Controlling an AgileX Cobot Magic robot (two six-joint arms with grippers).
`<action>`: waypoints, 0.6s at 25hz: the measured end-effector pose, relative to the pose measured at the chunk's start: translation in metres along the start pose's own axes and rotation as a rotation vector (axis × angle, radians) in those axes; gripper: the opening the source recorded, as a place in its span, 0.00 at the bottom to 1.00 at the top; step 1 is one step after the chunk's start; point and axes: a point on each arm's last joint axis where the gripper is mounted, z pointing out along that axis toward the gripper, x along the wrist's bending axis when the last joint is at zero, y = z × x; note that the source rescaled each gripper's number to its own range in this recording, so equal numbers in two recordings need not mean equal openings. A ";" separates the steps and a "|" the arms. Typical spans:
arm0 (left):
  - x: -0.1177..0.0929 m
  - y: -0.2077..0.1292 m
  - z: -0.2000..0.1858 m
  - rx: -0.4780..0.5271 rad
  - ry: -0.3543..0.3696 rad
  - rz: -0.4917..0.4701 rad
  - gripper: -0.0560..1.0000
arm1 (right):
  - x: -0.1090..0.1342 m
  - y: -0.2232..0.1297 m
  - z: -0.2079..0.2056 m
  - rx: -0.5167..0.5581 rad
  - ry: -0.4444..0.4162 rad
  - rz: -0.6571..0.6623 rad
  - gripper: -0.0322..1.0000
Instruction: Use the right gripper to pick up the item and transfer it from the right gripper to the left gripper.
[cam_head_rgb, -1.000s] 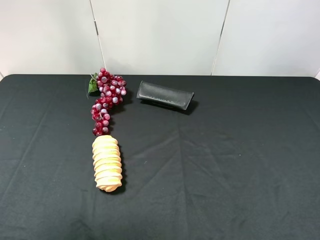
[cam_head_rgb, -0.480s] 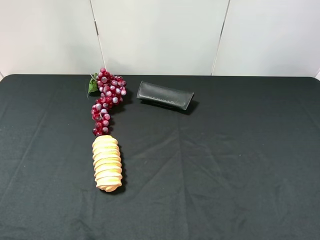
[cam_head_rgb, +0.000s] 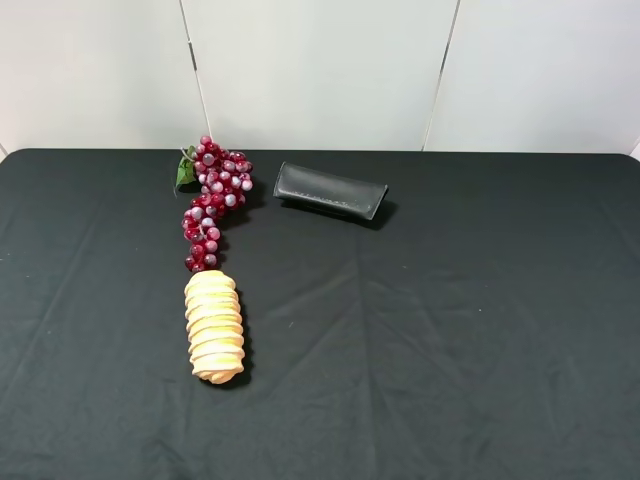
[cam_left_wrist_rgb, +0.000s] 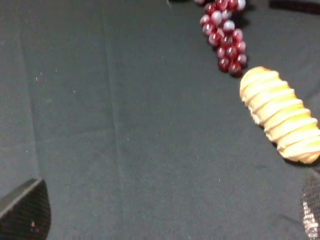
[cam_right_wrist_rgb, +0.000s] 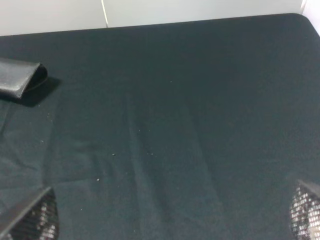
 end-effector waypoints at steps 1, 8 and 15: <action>0.000 -0.002 0.005 0.015 0.001 0.000 1.00 | 0.000 0.000 0.000 0.000 0.000 0.000 1.00; 0.000 -0.002 0.013 -0.011 0.000 0.000 1.00 | 0.000 0.000 0.000 0.000 0.001 0.001 1.00; 0.000 -0.001 0.018 -0.027 -0.005 -0.001 1.00 | 0.000 0.000 0.000 0.000 0.001 0.001 1.00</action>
